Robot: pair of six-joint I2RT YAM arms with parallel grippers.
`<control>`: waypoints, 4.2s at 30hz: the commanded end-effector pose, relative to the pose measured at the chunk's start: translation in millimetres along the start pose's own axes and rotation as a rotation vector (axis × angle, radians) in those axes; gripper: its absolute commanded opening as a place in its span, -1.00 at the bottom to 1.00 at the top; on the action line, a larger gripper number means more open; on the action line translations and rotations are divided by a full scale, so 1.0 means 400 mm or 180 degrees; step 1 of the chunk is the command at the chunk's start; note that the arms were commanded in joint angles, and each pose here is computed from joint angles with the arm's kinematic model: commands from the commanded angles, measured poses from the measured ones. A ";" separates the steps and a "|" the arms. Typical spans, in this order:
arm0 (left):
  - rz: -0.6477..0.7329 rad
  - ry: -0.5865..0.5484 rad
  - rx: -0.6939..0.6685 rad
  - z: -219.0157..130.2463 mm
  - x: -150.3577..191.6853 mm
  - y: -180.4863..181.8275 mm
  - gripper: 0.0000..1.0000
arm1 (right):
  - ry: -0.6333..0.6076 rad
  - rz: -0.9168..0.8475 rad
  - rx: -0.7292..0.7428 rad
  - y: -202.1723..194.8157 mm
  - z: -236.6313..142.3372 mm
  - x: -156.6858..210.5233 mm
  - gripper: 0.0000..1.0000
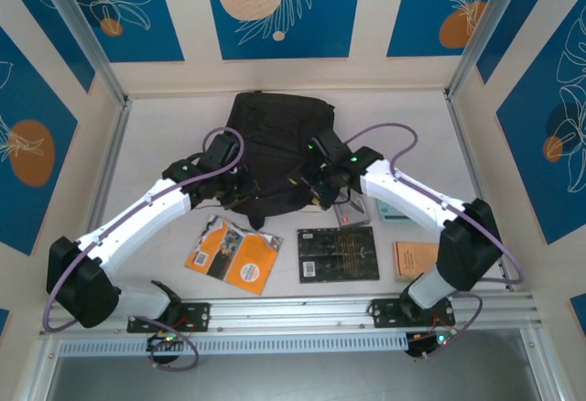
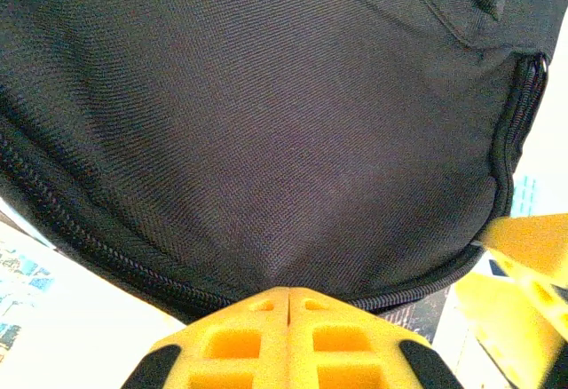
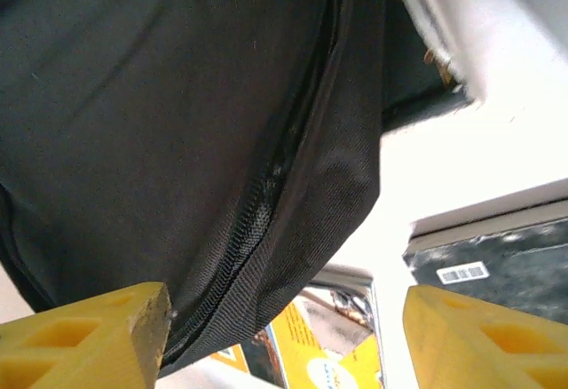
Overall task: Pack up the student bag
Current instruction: Unzip the student bag at the center of the table.
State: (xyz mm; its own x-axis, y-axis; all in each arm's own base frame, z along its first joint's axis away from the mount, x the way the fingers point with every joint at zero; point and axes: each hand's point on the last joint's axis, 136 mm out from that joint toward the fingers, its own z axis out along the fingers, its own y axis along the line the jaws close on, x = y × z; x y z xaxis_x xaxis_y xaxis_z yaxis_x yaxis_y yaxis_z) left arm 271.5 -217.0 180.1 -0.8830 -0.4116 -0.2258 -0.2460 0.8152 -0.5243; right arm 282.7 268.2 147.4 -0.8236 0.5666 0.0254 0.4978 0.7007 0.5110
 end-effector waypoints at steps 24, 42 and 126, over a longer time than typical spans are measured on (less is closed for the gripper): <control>0.1264 -0.0360 -0.0609 -0.050 -0.086 0.021 -1.00 | -0.0288 -0.0552 0.0391 -0.019 0.060 -0.025 -1.00; 0.1000 -0.0404 -0.0796 -0.042 -0.152 0.111 -1.00 | -0.0321 -0.1427 0.0516 -0.036 0.053 -0.041 -1.00; 0.0450 0.0278 0.0522 0.006 0.056 0.007 -1.00 | 0.0350 -0.0131 -0.0134 -0.044 0.026 0.082 -1.00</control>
State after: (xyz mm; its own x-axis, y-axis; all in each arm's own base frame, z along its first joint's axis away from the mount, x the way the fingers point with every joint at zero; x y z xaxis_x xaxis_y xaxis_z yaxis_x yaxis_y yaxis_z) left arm 250.1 -239.7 167.4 -0.9485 -0.2360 -0.2112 -0.0510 0.7720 -0.6336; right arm 249.6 289.7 126.7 -0.8612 0.4887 0.1397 0.4795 0.6897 0.5426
